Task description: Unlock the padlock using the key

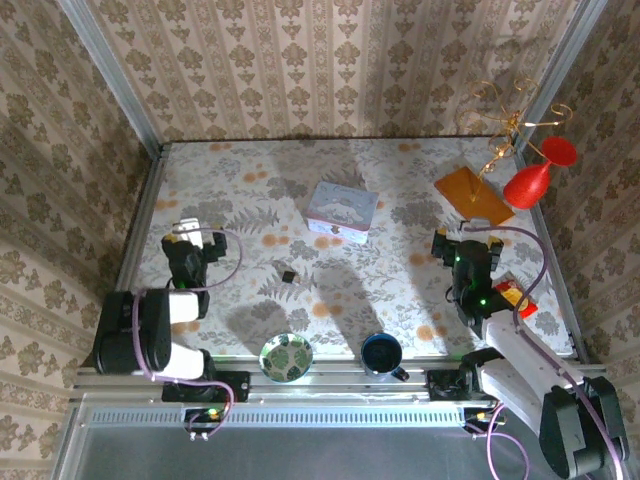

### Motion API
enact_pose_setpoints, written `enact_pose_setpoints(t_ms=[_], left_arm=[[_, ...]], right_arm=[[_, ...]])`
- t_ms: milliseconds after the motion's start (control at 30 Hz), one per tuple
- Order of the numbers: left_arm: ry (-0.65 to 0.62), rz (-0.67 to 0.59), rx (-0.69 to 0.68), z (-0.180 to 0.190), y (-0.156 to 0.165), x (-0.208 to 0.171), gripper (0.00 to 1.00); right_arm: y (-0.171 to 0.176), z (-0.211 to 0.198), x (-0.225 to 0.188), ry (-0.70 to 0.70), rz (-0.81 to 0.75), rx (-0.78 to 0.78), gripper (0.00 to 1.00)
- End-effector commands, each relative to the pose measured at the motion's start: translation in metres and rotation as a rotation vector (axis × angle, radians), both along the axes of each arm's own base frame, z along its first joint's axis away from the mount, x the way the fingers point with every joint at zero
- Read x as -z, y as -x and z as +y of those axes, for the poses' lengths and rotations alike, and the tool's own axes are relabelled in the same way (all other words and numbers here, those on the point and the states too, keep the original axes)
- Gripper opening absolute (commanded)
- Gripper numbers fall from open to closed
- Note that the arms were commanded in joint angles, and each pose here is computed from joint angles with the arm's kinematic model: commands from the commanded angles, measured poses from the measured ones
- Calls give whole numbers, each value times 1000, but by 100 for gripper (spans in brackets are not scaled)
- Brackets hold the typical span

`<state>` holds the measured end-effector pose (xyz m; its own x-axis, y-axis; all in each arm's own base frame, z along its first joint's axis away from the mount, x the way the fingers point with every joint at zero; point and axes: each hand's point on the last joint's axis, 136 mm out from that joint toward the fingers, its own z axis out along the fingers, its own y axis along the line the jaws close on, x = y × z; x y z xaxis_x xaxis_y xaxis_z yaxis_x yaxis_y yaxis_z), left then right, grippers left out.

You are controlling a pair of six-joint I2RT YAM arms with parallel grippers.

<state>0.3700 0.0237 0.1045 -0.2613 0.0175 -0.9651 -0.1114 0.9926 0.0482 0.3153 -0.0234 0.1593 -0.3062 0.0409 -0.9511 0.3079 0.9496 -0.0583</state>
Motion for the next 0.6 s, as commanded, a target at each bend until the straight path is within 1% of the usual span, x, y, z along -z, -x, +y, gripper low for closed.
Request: enact_pose_setpoints(t_ms=[0,67,100,133,167,200,267,333,433,500,567], left_arm=[[-14,-100,127,-18,-9,-5,100],[27,-35,189,-24,-8,1,100],[34,-33,202,-25,-12,1,100],[47,-37,243,-27,-16,-1,100],[64,-16,282,-30,-18,1,100],[55,-2,296,-34,-21,1,100],[39,25,302,-38,-24,4,100],[32,24,293,-37,-25,3,100],[31,25,293,-38,-25,3,100],[31,23,292,-38,-25,3,100],[29,25,294,-38,-25,3,100]], right_arm=[[-16,8,-7,-33,-81,-90,100],[-23,10,-2,-50,-107,-134,100],[-26,9,1,-60,-119,-145,100],[-30,10,5,-68,-124,-159,100],[-34,11,9,-69,-118,-177,100],[-39,14,14,-67,-112,-198,100],[-48,20,21,-59,-104,-236,100],[-57,27,24,-37,-75,-285,100],[-68,30,31,-39,-61,-311,100],[-73,31,52,-45,-34,-322,100],[-78,31,56,-46,-33,-321,100]])
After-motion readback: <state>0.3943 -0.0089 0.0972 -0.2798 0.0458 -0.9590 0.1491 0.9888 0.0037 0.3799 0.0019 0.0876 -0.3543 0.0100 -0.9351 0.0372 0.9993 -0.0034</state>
